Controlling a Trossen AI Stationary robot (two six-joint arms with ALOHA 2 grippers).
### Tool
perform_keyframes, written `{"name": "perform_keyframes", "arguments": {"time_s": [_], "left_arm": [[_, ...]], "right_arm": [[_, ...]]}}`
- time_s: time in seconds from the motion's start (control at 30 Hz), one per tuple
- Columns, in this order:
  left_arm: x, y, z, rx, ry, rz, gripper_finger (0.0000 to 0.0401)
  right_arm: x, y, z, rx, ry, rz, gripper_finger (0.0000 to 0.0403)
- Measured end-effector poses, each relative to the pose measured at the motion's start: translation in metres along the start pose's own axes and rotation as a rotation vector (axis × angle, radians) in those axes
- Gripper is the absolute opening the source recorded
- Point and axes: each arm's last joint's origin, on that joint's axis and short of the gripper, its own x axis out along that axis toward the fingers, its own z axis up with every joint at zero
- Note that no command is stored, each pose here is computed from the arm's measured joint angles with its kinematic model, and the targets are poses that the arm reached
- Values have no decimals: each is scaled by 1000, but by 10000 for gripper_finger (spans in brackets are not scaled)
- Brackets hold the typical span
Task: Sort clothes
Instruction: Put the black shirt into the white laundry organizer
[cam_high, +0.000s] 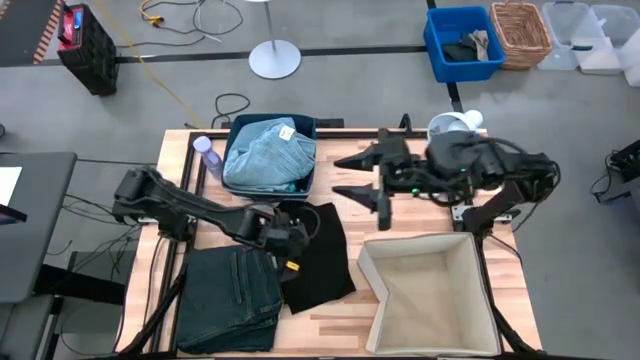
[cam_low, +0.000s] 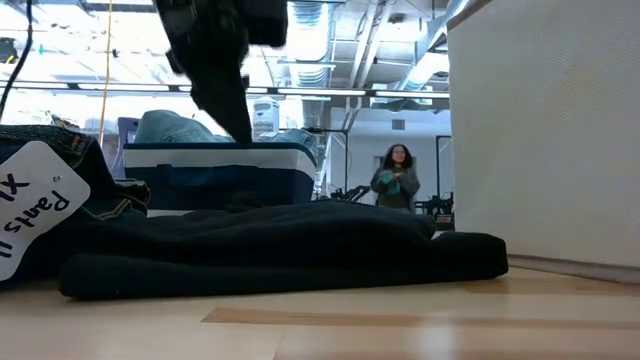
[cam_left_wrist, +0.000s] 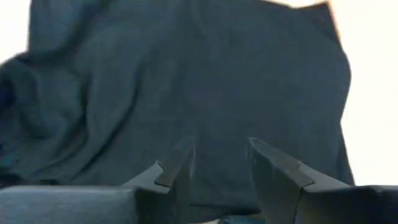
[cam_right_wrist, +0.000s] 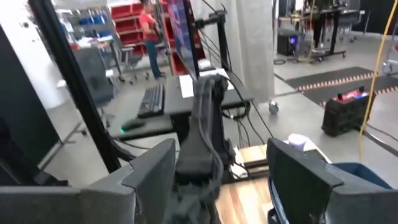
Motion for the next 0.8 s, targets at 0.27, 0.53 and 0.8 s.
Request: {"name": "perform_keyframes", "arguments": {"time_s": [0.27,0.53,0.8], "left_arm": [[44,-8,-4,38,53,-7,218],[91,1,-2,-104,45,22,262],[129,4,-16,-208,115,95,239]], "right_arm": [[-40,6,20,23,-94,73,270],[-71,12,27,-15,-123,145,270],[-104,23,31,-106,-145,258,270]]}}
